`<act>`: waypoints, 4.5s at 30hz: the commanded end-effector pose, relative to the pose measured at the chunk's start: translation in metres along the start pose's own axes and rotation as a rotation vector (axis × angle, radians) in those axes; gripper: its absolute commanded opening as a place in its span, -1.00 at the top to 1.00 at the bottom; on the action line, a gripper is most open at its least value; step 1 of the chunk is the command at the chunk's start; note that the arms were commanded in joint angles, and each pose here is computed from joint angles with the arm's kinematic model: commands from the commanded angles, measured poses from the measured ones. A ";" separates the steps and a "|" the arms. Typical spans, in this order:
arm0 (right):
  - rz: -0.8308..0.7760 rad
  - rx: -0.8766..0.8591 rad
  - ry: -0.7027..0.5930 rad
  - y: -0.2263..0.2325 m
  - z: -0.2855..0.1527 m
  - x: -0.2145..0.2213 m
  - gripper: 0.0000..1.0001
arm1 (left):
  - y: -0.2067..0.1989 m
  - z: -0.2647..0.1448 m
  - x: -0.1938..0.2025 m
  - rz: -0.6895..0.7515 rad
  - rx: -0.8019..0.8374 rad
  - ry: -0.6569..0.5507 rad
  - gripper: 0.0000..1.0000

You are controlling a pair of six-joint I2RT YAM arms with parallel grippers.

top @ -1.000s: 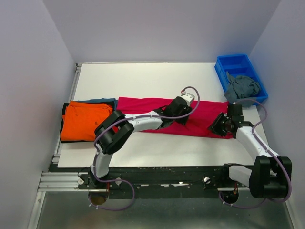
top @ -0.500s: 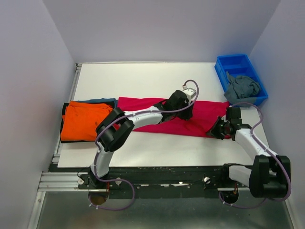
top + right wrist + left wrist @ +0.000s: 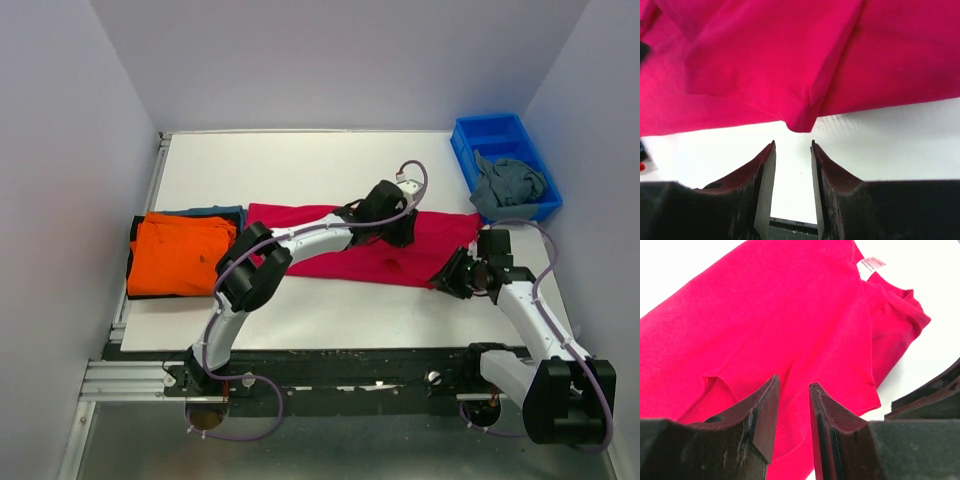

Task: Fold and stack the t-shirts
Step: Fold the other side of the tshirt into a rectangle, then rotate the tshirt 90 degrees

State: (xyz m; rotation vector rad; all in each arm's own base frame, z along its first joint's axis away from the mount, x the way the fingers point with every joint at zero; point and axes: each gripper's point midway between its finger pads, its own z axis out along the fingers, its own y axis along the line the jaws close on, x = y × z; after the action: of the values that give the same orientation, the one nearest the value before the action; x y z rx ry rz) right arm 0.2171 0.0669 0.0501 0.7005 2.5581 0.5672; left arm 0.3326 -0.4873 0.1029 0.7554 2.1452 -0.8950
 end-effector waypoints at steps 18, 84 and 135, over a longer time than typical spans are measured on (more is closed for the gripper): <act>0.057 0.073 -0.042 -0.008 0.021 -0.019 0.50 | -0.001 -0.019 0.051 -0.001 0.017 0.113 0.15; 0.232 0.372 -0.229 -0.037 0.008 -0.074 0.99 | 0.056 -0.059 -0.003 -0.208 -0.139 -0.026 0.20; -0.138 0.491 0.055 0.089 0.132 -0.119 0.99 | 0.109 -0.176 0.239 -0.711 -0.773 0.332 1.00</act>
State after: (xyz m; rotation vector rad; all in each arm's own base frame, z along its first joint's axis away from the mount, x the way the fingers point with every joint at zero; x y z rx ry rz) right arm 0.4055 0.0808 0.0226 0.7915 2.7275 -0.0598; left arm 0.3311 -0.2109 0.0201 -0.3775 2.4836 -0.1497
